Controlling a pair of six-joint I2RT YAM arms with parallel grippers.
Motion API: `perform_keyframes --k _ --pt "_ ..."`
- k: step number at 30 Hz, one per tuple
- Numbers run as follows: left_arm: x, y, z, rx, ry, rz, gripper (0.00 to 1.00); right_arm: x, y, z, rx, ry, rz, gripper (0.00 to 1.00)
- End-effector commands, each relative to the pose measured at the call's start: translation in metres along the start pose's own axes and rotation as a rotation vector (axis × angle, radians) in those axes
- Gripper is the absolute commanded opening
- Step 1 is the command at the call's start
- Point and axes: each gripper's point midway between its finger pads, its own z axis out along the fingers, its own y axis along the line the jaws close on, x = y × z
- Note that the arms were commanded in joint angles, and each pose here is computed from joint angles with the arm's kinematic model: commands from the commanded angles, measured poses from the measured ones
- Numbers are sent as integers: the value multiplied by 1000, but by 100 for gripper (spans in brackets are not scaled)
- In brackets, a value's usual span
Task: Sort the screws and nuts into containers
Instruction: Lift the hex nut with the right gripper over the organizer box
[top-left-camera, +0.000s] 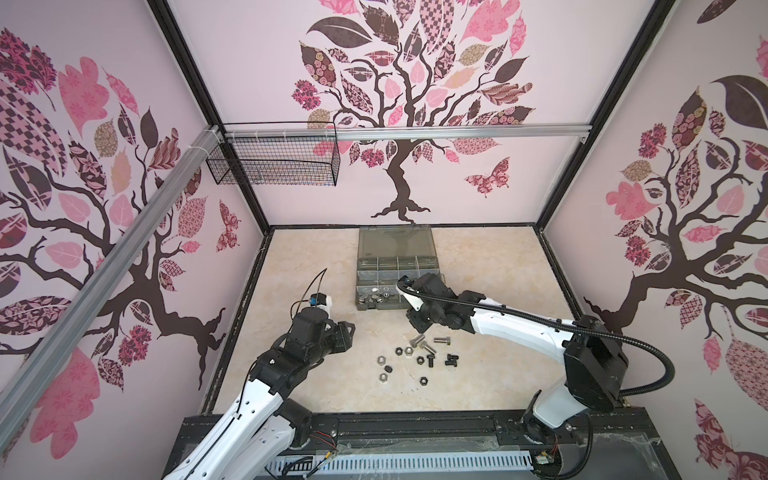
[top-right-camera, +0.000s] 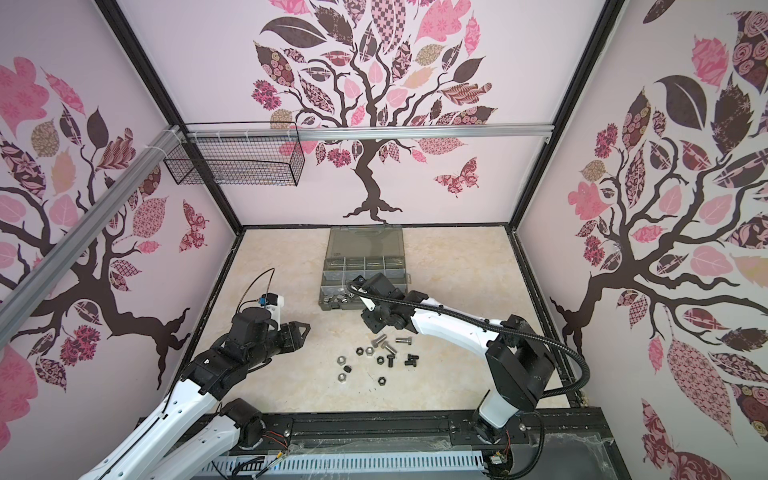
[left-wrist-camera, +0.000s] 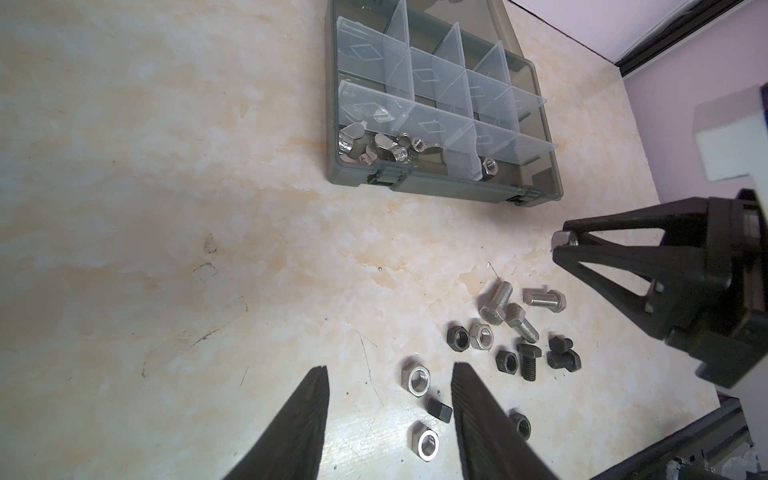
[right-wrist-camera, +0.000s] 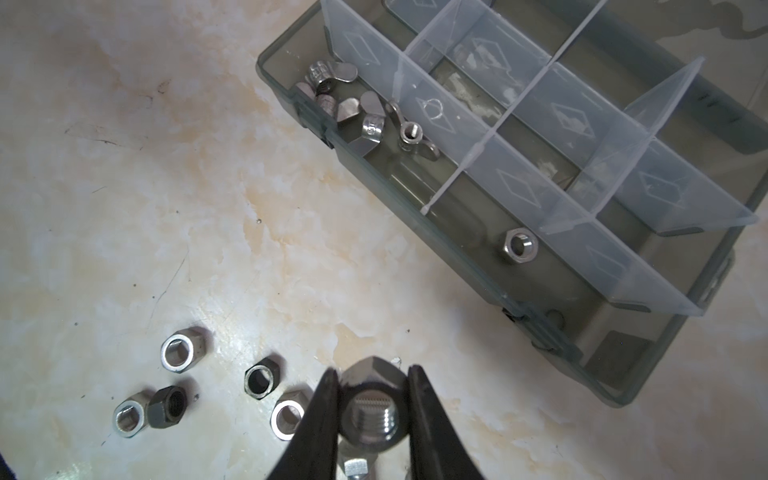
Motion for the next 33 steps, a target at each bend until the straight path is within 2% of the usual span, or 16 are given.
perform_keyframes --k 1,14,33 --pt "1 3 -2 -13 -1 -10 51 -16 -14 -1 8 -32 10 26" --pt "2 0 0 11 2 -20 51 -22 -58 9 45 -44 80 26" --pt "6 -8 8 50 37 -18 50 -19 -71 21 46 -27 104 26"
